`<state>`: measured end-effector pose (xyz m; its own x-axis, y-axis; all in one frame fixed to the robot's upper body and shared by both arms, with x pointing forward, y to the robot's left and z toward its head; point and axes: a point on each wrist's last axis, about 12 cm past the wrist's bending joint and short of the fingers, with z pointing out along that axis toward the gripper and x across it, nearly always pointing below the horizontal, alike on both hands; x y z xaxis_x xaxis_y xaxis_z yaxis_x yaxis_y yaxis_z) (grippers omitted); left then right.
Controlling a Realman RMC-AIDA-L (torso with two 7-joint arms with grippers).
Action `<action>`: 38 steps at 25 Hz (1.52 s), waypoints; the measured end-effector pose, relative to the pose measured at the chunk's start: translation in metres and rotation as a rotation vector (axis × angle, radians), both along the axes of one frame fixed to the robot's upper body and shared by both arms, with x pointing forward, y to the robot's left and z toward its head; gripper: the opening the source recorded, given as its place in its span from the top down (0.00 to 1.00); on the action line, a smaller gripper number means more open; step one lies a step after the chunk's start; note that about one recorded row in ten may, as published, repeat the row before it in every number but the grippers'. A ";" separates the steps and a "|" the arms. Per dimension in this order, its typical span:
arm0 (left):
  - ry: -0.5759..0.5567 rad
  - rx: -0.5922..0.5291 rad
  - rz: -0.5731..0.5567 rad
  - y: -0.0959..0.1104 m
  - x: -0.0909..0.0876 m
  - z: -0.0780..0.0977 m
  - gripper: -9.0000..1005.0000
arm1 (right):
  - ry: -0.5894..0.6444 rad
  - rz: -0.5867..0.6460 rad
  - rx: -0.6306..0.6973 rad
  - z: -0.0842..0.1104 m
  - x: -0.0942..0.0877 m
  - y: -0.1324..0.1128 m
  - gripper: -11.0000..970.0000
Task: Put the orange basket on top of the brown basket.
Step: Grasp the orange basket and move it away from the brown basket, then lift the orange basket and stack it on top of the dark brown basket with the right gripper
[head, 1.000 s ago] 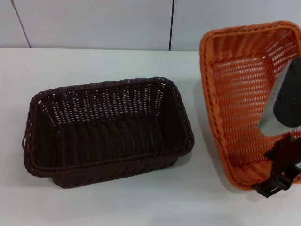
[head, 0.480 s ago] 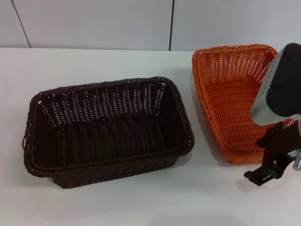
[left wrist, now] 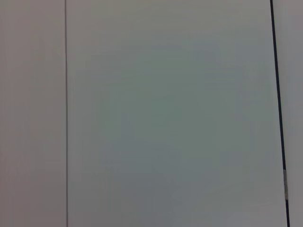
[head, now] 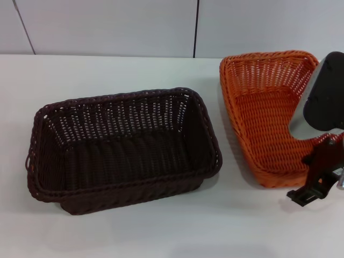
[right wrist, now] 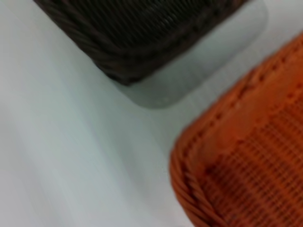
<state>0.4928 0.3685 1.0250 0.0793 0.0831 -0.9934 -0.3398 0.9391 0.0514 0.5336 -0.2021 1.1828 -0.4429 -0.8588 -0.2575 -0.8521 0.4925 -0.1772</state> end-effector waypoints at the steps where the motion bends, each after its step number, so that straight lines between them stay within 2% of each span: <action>1: 0.001 0.000 -0.001 0.000 0.000 0.000 0.18 | -0.002 -0.008 -0.007 -0.002 0.001 -0.002 0.15; 4: 0.002 0.000 -0.001 0.000 -0.001 -0.001 0.18 | 0.000 -0.031 -0.029 -0.009 0.005 -0.006 0.15; 12: 0.003 -0.002 0.001 0.001 -0.002 -0.001 0.18 | 0.023 -0.078 -0.036 -0.021 0.013 -0.011 0.36; 17: 0.005 0.000 0.004 0.002 -0.003 -0.001 0.18 | -0.003 -0.095 -0.021 -0.018 0.016 -0.009 0.51; 22: 0.005 -0.001 0.006 0.003 -0.002 -0.001 0.18 | -0.059 -0.101 0.003 -0.002 0.022 0.000 0.74; 25: 0.009 -0.001 0.006 0.003 -0.002 -0.001 0.18 | -0.094 -0.100 0.016 0.007 0.023 0.004 0.77; 28: 0.017 -0.001 0.005 0.003 -0.001 -0.002 0.18 | -0.189 -0.101 0.033 0.030 0.025 0.007 0.80; 29: 0.019 -0.001 0.004 0.003 -0.001 -0.002 0.18 | -0.258 -0.099 0.032 0.046 0.026 0.009 0.80; 30: 0.021 0.000 0.004 0.003 -0.001 -0.002 0.18 | -0.258 -0.099 0.032 0.046 0.026 0.009 0.80; 32: 0.022 0.000 0.002 0.003 0.000 -0.002 0.18 | -0.316 -0.091 0.036 0.062 0.028 0.014 0.81; 38: 0.022 -0.001 -0.001 0.002 0.002 -0.002 0.18 | -0.412 -0.004 0.043 0.091 0.036 0.035 0.82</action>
